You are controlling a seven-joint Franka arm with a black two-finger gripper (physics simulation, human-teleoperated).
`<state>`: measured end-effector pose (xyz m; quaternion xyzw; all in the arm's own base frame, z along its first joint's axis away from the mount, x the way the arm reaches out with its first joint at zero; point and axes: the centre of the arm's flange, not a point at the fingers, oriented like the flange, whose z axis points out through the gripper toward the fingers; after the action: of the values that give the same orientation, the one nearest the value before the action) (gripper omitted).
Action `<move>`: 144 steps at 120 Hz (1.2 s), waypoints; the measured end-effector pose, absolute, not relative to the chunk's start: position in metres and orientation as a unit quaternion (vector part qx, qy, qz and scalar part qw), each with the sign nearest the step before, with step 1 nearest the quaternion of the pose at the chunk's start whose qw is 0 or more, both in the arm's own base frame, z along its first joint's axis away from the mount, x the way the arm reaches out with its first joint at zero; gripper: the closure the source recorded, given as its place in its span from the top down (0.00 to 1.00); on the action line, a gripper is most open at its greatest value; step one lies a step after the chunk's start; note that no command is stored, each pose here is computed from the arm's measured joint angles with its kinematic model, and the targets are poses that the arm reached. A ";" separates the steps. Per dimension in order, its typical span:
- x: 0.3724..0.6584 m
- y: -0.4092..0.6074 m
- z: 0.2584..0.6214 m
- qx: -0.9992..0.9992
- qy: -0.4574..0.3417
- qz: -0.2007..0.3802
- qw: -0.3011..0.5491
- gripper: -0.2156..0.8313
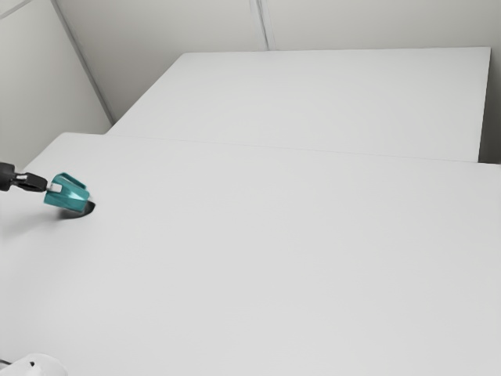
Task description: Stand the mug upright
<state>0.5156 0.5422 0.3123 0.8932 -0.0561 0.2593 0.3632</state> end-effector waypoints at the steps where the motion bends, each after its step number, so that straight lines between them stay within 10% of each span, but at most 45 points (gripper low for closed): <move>1: 0.516 0.542 0.313 0.893 -0.057 0.259 0.363 0.06; 85: 0.570 0.414 0.473 0.949 -0.183 0.143 0.213 0.04; 144: 0.611 0.186 0.456 0.966 -0.248 0.028 0.074 0.04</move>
<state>0.6109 0.1858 0.4560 0.9656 -0.2478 0.0281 0.0738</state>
